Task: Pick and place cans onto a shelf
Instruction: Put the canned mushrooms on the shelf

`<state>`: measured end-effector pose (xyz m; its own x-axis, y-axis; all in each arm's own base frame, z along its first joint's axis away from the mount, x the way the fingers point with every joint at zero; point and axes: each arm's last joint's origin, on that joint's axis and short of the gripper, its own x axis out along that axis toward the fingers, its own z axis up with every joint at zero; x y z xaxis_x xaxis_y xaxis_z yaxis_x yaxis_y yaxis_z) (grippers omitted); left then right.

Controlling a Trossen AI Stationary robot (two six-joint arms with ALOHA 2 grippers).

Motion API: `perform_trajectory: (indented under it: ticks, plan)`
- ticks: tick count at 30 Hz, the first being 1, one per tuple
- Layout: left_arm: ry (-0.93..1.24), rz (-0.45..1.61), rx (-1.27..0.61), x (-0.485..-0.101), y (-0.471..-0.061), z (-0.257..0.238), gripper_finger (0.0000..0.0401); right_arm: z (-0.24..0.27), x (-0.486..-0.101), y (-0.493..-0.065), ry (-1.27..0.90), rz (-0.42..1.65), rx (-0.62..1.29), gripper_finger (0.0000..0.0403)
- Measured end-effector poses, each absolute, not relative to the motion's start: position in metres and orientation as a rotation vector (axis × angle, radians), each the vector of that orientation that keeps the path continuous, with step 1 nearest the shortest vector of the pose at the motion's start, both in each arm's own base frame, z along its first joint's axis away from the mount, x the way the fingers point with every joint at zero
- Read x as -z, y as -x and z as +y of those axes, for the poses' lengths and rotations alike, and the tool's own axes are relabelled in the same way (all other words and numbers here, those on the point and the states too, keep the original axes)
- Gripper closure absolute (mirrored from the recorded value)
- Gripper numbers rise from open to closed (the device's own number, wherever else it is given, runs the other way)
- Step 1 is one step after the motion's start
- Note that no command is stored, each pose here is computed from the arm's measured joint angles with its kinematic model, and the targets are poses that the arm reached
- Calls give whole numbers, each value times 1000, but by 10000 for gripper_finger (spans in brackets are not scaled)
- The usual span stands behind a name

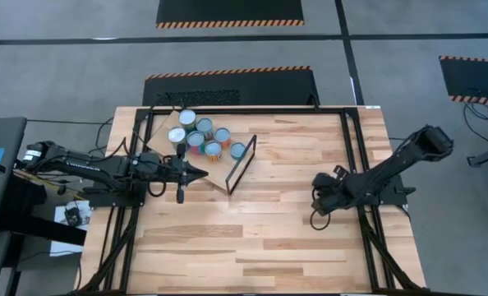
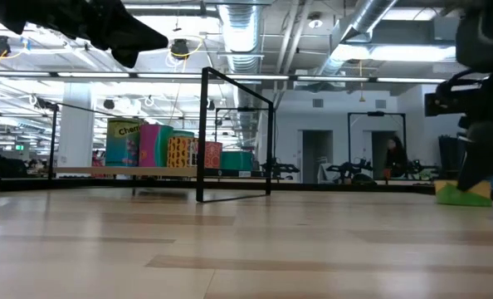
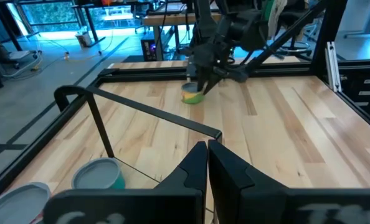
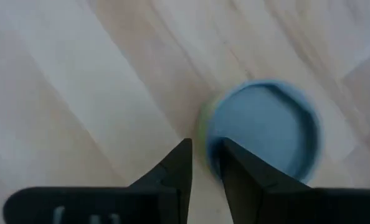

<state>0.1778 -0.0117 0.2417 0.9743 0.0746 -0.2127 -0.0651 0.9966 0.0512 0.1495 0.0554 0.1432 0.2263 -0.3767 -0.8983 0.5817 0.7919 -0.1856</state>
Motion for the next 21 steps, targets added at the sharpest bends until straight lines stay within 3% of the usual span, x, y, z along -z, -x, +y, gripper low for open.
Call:
perform_trajectory:
  ticks: [7, 12, 21]
  plan:
    - [-44, 218, -70, -241, -178, -12, 397, 58, -142, -153, -179, 1203, 651, 324]
    - [-44, 219, -70, -241, -178, -12, 397, 64, -156, -159, -187, 1194, 588, 326]
    - [-44, 221, -70, -241, -178, -12, 397, 59, -145, -162, -159, 1232, 644, 326]
